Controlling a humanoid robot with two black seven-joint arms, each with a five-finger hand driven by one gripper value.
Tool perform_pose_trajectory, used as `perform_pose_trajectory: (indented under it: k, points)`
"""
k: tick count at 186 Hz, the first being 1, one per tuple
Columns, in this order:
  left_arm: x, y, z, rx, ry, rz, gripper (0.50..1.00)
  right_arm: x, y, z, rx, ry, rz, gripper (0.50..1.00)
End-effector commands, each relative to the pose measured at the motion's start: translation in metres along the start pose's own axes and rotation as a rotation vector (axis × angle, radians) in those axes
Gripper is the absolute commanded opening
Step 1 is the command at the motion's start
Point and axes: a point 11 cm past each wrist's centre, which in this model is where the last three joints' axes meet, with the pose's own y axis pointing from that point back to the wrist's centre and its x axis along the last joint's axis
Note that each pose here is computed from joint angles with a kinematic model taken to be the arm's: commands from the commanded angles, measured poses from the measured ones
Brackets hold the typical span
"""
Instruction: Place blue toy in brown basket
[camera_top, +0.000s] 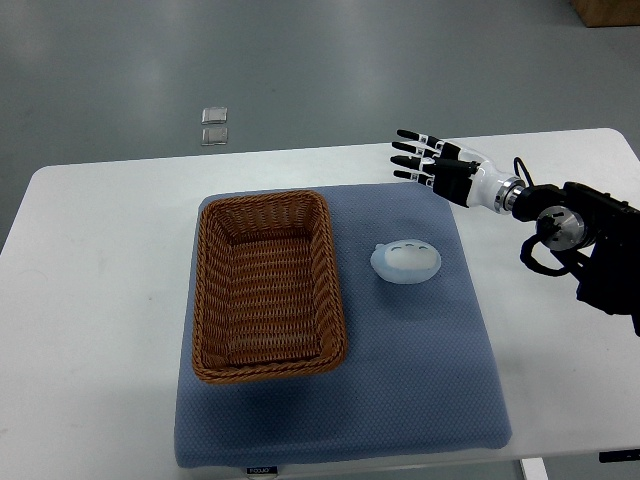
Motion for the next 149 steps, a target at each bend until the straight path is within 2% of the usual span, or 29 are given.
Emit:
perform_pose_trajectory:
  k: [1, 39, 76, 119, 149]
  points:
    - [0.001, 0.000, 0.000, -0.001, 0.001, 0.003, 1.000, 0.001, 0.001, -0.001, 0.003, 0.000, 0.003, 0.917]
    - [-0.002, 0.000, 0.000, -0.001, 0.001, -0.003, 1.000, -0.001, 0.001, -0.001, -0.005, 0.016, -0.023, 0.915]
    - [0.001, 0.000, 0.000, 0.000, 0.000, 0.003, 1.000, -0.006, 0.005, -0.002, -0.019, 0.178, -0.108, 0.911]
    - [0.000, 0.000, 0.000, -0.001, 0.001, 0.002, 1.000, -0.004, 0.019, -0.022, -0.028, 0.466, -0.183, 0.911]
    - [0.000, 0.000, 0.000, 0.000, 0.000, 0.002, 1.000, -0.007, 0.030, -0.025, -0.095, 0.751, -0.279, 0.909]
